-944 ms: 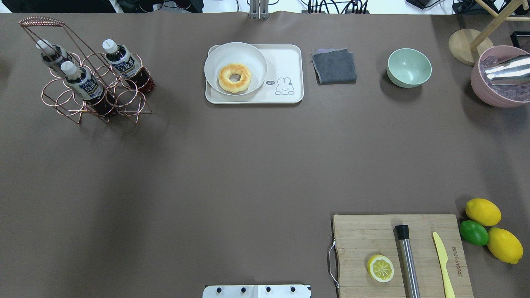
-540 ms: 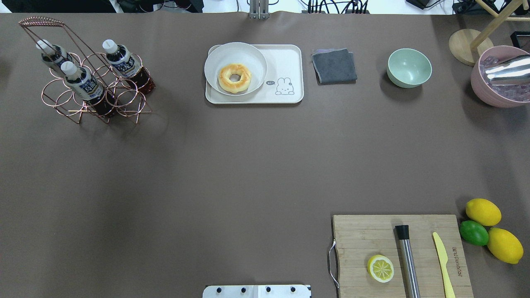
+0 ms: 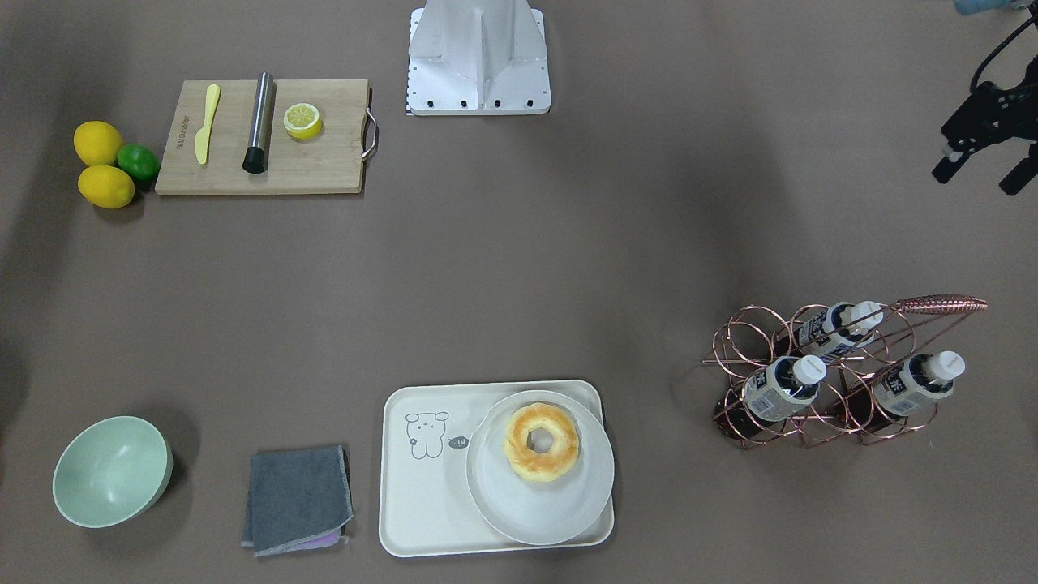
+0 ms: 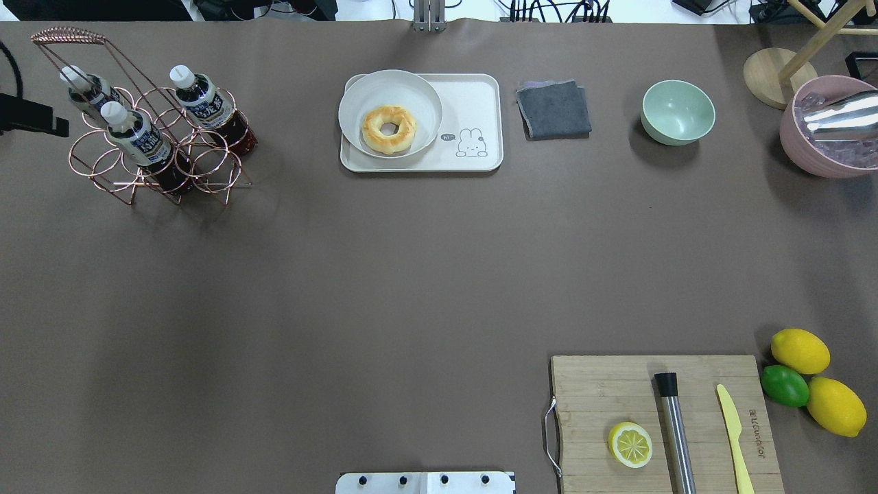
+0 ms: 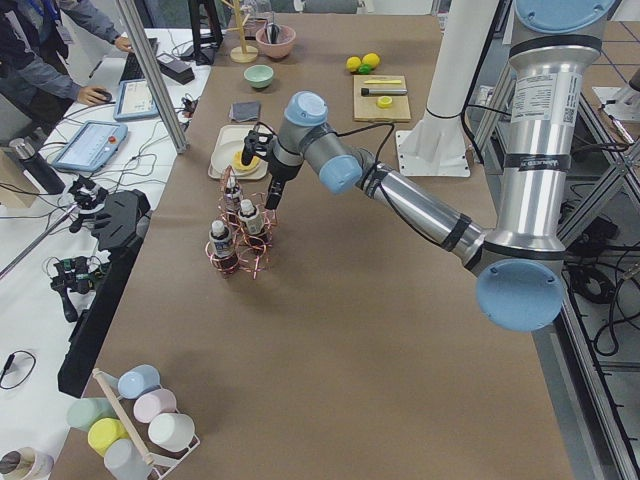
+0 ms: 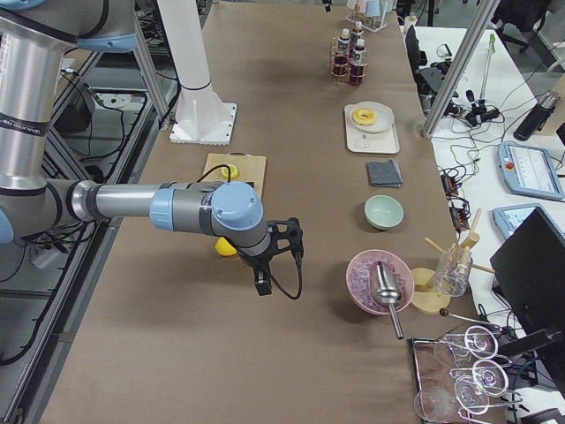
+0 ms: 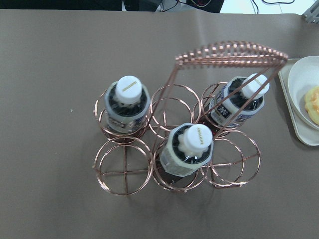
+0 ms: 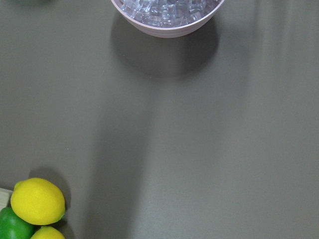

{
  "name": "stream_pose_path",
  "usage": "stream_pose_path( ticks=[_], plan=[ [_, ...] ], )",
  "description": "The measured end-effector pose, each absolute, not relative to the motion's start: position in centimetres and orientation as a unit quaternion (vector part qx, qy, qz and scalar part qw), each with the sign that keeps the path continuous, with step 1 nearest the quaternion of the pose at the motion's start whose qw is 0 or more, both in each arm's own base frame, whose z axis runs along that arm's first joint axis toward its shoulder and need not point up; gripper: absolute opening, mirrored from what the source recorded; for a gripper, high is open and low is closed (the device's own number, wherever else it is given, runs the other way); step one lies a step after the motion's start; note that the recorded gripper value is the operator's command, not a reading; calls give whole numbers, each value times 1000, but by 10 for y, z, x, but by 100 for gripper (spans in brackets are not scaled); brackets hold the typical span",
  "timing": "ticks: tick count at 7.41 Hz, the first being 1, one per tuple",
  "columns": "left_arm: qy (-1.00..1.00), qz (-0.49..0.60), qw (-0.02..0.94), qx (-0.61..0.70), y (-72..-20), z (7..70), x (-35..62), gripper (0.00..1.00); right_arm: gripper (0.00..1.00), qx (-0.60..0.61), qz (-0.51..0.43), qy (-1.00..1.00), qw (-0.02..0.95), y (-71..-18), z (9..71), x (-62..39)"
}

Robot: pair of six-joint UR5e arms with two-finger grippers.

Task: Place tea on tray
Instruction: 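Reach the left gripper down to a tea bottle in the copper rack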

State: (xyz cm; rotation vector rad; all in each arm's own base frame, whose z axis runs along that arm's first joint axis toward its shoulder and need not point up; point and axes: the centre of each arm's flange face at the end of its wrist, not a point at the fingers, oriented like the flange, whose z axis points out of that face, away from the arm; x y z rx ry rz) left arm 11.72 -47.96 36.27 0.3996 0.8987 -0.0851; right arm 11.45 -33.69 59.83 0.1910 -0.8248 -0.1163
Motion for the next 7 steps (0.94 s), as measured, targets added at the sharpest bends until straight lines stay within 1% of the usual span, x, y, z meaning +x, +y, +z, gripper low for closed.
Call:
stream_pose_path(
  ticks=[1, 3, 4, 5, 6, 7],
  plan=[
    [414, -42, 886, 205, -488, 356, 143, 97, 100, 88, -54, -401, 910, -337, 604, 114],
    [386, -40, 895, 219, -512, 363, 171, 97, 100, 83, -53, -402, 910, -337, 609, 115],
    [383, -38, 896, 221, -523, 368, 179, 95, 100, 84, -53, -401, 911, -338, 610, 115],
    [383, -37, 896, 222, -530, 373, 185, 89, 100, 84, -54, -401, 911, -338, 609, 115],
    [381, -36, 897, 220, -536, 381, 189, 89, 100, 85, -55, -401, 911, -339, 609, 115],
    [380, -35, 898, 219, -541, 388, 193, 86, 100, 89, -57, -400, 911, -340, 608, 115]
  ],
)
